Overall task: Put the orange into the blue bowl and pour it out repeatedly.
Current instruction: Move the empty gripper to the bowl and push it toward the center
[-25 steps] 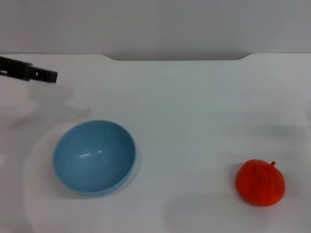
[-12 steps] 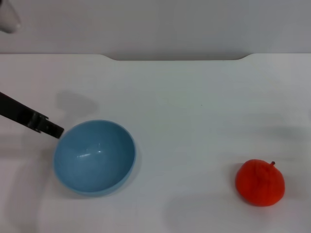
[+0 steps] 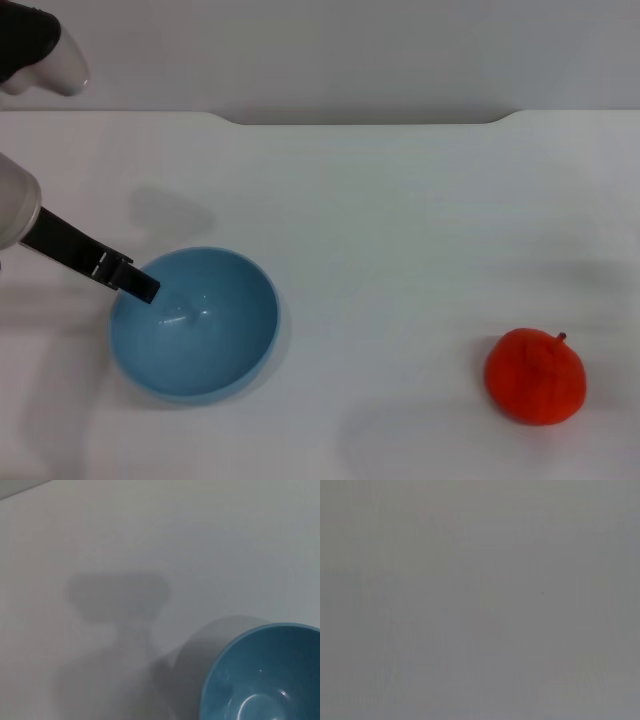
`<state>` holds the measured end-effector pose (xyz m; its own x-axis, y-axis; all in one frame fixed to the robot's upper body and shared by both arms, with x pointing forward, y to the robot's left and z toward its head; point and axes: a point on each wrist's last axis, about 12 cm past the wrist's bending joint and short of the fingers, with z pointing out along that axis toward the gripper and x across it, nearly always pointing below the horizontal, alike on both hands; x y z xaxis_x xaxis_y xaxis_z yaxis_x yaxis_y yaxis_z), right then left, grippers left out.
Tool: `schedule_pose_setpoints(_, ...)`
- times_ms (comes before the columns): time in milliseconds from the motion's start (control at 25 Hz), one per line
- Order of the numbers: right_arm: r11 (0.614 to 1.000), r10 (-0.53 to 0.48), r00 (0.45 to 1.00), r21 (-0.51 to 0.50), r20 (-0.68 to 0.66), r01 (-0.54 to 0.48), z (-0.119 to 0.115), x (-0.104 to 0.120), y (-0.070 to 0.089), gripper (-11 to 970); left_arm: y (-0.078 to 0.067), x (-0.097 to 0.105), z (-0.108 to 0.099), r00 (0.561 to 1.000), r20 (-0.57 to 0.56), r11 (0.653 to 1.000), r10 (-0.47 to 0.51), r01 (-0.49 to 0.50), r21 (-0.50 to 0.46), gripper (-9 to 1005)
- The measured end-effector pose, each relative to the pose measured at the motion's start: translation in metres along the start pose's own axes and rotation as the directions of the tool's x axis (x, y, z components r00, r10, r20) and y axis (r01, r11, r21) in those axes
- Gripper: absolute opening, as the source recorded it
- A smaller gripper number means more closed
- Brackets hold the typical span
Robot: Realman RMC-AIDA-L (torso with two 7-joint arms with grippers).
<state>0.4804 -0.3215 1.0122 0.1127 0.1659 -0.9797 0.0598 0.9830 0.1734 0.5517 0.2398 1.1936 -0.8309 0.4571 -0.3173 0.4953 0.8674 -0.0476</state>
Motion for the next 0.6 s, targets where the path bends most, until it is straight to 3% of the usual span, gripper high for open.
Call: schedule_pose_setpoints(600,1.0,-0.006,1.0,0.0,0.004,0.006,0.0,-0.001,-0.002,611,0.008,-0.004,0.038,0.999,-0.028,0.999,-0.036,0.036,0.02,800)
